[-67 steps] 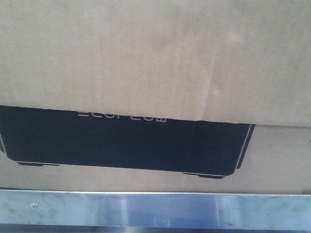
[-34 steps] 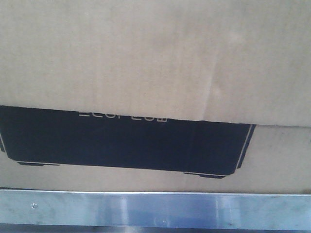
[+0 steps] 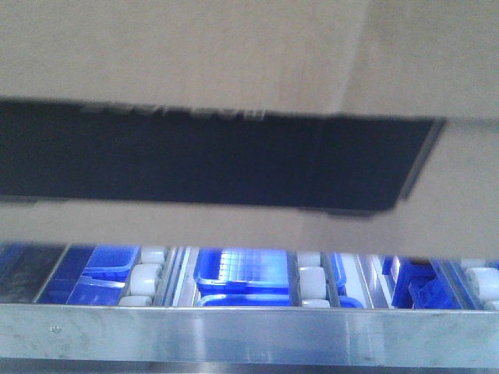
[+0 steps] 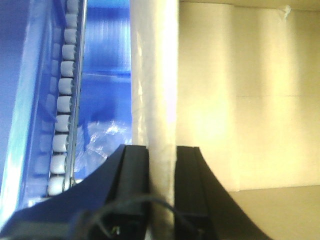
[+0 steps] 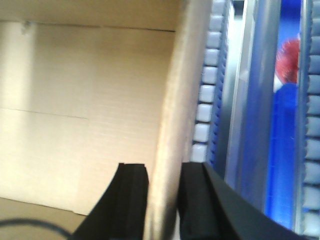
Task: Grab box from left shelf to table start
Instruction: 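Lift the box with both grippers and pull it off the shelf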
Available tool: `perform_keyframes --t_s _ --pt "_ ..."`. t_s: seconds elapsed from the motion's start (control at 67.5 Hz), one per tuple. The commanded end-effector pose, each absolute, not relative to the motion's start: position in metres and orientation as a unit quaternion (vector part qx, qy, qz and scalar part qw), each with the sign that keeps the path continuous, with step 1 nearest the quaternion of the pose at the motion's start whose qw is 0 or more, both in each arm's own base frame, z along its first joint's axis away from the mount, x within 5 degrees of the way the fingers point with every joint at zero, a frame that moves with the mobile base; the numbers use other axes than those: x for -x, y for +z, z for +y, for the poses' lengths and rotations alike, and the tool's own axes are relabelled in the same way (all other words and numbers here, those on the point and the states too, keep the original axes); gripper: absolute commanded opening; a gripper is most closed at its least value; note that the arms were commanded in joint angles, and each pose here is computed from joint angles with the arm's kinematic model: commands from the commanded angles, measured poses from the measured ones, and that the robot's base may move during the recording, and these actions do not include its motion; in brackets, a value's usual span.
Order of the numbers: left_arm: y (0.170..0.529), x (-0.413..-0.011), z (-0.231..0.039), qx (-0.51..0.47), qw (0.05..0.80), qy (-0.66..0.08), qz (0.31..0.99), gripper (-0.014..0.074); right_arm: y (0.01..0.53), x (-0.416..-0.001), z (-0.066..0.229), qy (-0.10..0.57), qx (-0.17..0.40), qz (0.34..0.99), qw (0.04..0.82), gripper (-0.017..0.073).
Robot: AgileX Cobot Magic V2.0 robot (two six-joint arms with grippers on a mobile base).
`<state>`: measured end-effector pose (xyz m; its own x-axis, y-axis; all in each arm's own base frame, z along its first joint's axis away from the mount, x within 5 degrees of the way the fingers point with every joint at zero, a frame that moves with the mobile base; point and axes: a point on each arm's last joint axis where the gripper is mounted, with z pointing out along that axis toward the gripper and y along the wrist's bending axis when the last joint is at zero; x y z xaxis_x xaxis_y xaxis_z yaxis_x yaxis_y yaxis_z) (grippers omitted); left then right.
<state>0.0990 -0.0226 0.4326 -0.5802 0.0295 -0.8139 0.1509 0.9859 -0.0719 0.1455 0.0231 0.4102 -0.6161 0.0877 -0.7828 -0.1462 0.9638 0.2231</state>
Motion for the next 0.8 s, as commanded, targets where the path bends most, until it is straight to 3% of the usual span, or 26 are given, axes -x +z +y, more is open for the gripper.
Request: perform_keyframes --t_s 0.0,0.43,0.786 --pt "0.445 -0.088 -0.020 -0.045 0.533 -0.091 0.840 -0.0091 0.420 -0.133 0.020 0.119 0.016 0.850 0.513 0.0058" --pt "0.413 -0.039 -0.014 -0.044 0.553 -0.146 0.819 -0.0091 0.405 -0.041 0.020 0.120 0.026 0.785 0.607 0.0058" --pt "0.416 0.028 0.002 -0.044 0.646 -0.195 0.736 -0.0091 0.408 0.019 0.026 0.158 0.041 0.717 0.677 0.0058"
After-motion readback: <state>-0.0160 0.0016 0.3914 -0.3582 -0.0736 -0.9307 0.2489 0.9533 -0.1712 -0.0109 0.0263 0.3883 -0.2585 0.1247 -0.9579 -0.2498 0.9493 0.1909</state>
